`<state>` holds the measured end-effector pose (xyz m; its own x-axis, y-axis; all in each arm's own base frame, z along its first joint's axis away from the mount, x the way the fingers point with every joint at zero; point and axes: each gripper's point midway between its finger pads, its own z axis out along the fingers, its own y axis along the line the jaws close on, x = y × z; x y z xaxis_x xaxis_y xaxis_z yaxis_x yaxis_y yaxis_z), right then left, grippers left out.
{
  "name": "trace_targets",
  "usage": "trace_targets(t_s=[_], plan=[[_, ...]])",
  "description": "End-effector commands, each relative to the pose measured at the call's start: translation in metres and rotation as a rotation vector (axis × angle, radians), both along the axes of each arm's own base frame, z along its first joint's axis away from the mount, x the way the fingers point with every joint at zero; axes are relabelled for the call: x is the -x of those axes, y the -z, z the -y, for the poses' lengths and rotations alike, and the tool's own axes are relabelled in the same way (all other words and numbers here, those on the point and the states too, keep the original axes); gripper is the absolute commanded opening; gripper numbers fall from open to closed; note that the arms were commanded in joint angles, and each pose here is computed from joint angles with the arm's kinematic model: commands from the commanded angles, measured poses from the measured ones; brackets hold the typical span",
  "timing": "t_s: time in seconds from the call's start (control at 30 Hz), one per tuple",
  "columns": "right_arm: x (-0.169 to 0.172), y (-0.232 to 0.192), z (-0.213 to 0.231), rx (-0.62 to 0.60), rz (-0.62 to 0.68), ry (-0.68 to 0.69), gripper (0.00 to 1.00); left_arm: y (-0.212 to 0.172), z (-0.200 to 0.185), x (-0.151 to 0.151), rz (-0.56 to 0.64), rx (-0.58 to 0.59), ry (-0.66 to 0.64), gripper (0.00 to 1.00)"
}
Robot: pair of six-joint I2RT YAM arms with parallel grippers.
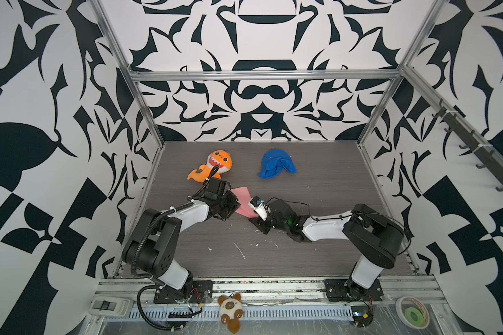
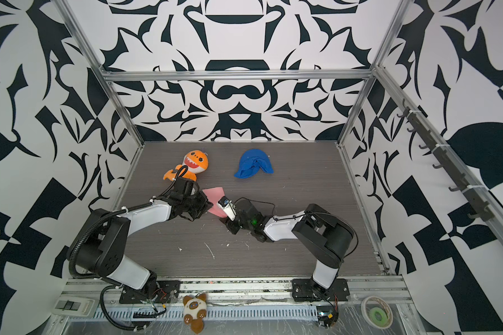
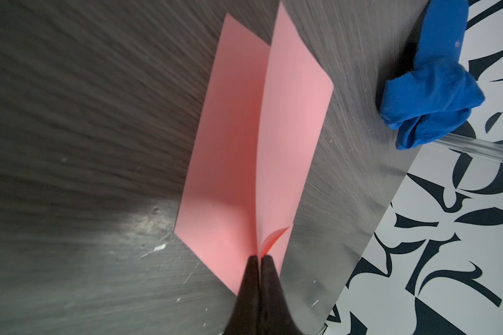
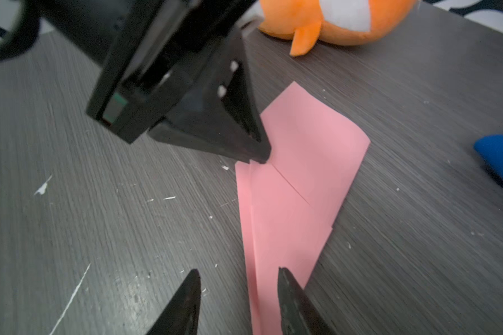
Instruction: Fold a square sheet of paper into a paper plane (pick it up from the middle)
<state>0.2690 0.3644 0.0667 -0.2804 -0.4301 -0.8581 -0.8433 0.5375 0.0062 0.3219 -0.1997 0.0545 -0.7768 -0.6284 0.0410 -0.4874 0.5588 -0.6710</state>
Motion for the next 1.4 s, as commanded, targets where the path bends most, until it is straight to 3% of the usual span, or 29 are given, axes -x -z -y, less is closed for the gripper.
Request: trace_targets(t_s=[0.0, 0.27, 0.83, 1.37], plan=[[-0.017, -0.020, -0.009, -0.001, 0.218, 0.001, 0.43, -0.002, -0.003, -0.002, -0.023, -0.005, -0.032, 0.05], [-0.019, -0.004, -0.006, 0.075, 0.314, 0.028, 0.29, -0.003, -0.002, -0.002, -0.026, -0.002, -0.030, 0.04], [-0.016, 0.012, 0.000, 0.111, 0.295, 0.029, 0.10, -0.007, -0.003, -0.001, -0.024, 0.000, -0.031, 0.09], [-0.020, 0.013, -0.007, 0.107, 0.284, 0.030, 0.18, -0.009, -0.001, 0.000, -0.029, 0.008, -0.023, 0.08]])
